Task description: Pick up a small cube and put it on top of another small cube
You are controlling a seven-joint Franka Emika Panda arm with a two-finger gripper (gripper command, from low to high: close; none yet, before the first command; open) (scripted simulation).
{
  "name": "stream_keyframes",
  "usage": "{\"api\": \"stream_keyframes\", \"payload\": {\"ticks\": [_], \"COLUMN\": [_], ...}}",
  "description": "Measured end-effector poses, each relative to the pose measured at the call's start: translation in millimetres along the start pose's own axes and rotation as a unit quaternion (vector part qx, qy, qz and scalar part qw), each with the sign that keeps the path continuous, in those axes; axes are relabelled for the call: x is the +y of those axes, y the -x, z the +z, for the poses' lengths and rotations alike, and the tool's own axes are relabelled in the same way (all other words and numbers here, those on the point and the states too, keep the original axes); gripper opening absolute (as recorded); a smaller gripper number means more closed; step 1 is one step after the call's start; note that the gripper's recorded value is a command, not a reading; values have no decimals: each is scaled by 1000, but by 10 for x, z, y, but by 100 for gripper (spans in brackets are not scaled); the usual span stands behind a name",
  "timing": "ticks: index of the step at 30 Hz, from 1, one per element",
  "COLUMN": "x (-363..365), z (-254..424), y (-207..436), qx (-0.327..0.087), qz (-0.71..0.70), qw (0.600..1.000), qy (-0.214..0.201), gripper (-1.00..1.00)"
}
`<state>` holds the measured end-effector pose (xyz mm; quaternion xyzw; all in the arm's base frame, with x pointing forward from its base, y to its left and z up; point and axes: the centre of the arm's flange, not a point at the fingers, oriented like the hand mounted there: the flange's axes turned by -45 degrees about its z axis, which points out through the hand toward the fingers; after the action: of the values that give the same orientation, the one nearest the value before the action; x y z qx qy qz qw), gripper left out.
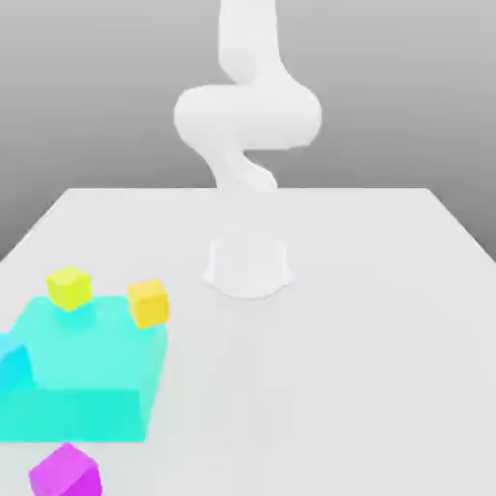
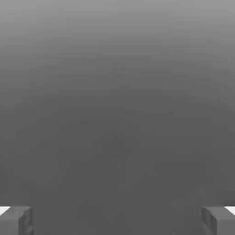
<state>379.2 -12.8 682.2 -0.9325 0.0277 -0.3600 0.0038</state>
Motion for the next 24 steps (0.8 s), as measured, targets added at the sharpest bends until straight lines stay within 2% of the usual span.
{"api": "stream_keyframes", "payload": {"ticks": [12,24], "x": [787,1708], "z": [2071,3793], "y": [272,1475], "qx": [-147,-284], "qz": [101,206], "qw": [983,932], "qy": [42,89], "gripper": [0,0]}}
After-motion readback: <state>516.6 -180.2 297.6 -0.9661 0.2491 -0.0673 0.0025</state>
